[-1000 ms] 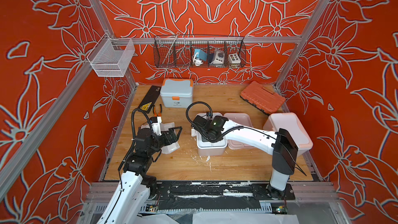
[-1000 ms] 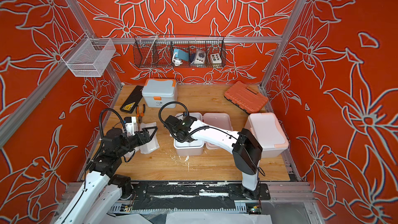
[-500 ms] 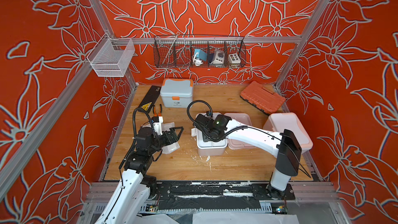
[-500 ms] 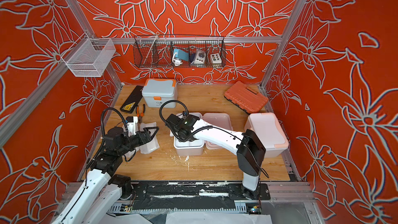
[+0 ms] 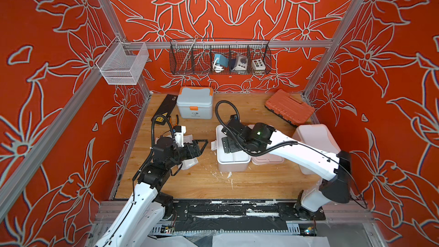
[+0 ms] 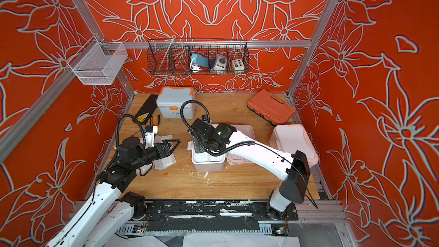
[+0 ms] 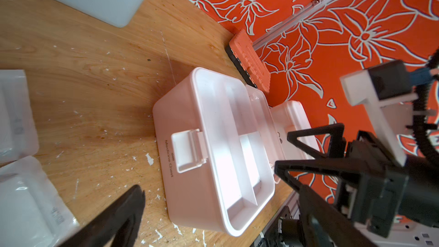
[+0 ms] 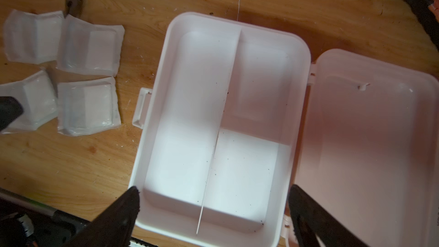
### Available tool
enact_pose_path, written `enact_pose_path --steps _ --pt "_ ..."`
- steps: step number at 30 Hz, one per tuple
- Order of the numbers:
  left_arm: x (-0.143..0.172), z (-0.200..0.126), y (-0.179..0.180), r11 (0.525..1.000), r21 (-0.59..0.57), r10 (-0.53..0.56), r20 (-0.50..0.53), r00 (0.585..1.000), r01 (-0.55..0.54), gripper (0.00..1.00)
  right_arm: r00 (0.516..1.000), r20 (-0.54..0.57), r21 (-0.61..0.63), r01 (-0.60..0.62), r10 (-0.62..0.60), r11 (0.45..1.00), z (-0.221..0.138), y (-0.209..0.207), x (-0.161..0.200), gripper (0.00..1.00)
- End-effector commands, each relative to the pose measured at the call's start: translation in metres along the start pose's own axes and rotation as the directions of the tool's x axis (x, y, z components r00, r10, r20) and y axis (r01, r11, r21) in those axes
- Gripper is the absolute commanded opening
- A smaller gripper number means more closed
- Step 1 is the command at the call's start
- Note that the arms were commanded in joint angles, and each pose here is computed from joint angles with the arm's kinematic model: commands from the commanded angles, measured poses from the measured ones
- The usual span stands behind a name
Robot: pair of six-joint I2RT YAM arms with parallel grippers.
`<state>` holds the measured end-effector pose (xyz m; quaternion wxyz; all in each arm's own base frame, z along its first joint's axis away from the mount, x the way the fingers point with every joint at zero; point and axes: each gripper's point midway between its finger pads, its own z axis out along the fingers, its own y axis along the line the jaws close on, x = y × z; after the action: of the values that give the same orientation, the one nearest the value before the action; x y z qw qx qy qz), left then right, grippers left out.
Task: Open first aid kits and take out gauze
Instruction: Place the compartment layer in the first aid kit, then close the lid of the first aid kit.
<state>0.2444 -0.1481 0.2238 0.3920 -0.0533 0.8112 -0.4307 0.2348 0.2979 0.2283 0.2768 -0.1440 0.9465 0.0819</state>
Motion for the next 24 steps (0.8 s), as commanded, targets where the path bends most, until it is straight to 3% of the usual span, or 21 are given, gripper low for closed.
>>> enact_pose_path --steps 1,11,15,24 --pt "-0.002 0.004 -0.021 0.999 0.024 0.049 -0.014 0.999 -0.049 0.98 0.998 0.068 -0.004 -0.001 0.002 1.0 -0.021 -0.025 -0.012 0.98" --pt "0.023 0.031 -0.07 0.983 0.066 0.176 -0.097 0.98 -0.17 0.98 0.964 0.138 0.001 -0.23 0.227 0.973 -0.041 -0.139 0.008 0.98" --pt "0.041 0.047 -0.083 0.976 0.034 0.219 -0.147 0.965 -0.217 0.98 0.941 0.103 0.011 -0.324 0.321 0.946 -0.032 -0.175 0.028 0.98" --pt "0.064 0.069 -0.064 0.969 -0.051 0.224 -0.241 0.944 -0.243 0.98 0.871 0.008 -0.131 -0.486 0.491 0.864 0.009 -0.207 0.049 0.98"
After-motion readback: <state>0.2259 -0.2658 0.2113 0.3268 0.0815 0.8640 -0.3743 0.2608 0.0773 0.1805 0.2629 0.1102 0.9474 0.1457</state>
